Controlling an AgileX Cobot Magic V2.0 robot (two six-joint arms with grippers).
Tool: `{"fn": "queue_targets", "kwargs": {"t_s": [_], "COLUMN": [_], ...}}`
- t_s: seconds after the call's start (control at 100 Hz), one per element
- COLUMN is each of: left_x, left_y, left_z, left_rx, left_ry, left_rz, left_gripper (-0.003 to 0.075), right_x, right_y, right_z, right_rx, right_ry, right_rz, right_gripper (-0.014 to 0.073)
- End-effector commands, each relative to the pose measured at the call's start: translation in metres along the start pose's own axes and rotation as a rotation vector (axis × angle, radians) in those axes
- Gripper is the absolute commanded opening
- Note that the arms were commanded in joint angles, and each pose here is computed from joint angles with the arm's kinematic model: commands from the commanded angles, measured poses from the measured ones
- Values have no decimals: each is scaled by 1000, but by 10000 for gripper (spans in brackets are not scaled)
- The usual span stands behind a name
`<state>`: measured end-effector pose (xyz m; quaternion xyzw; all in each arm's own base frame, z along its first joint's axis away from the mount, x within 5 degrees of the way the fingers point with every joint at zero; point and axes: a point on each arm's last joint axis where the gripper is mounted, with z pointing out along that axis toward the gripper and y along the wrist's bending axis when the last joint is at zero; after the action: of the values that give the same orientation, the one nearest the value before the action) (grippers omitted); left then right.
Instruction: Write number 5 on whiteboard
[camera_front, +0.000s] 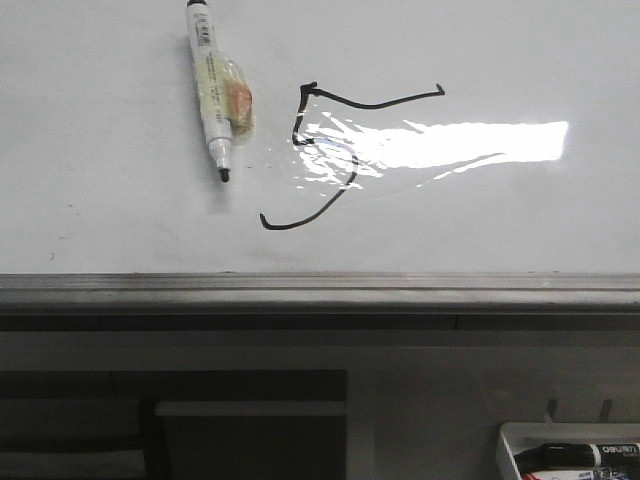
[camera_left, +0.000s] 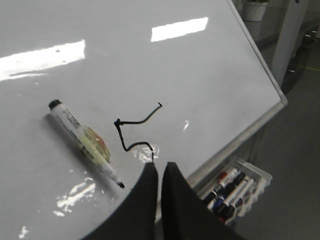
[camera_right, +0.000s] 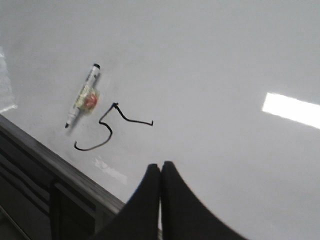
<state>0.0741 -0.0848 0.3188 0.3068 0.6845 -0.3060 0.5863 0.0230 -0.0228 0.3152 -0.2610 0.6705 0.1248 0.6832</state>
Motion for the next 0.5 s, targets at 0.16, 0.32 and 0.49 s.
{"fn": "queue_targets", "kwargs": {"t_s": [0.16,0.32,0.49], "left_x": [1,1,1], "left_y": [-5,-5,-5], "left_z": [-4,-3,-3], "left_rx": [41,42,42], "left_ry": [3,5,5], "left_rz": [-19,-19,-19], "left_gripper": [-20,-20,-20], "right_x": [-5,-4,-4], "right_y": [-1,-1,-1], "right_z": [6,6,6], "right_rx": [33,35,35], "right_ry": [-4,2,2], "right_rz": [-58,-58,-58], "right_gripper": [-61,-61,-62]}}
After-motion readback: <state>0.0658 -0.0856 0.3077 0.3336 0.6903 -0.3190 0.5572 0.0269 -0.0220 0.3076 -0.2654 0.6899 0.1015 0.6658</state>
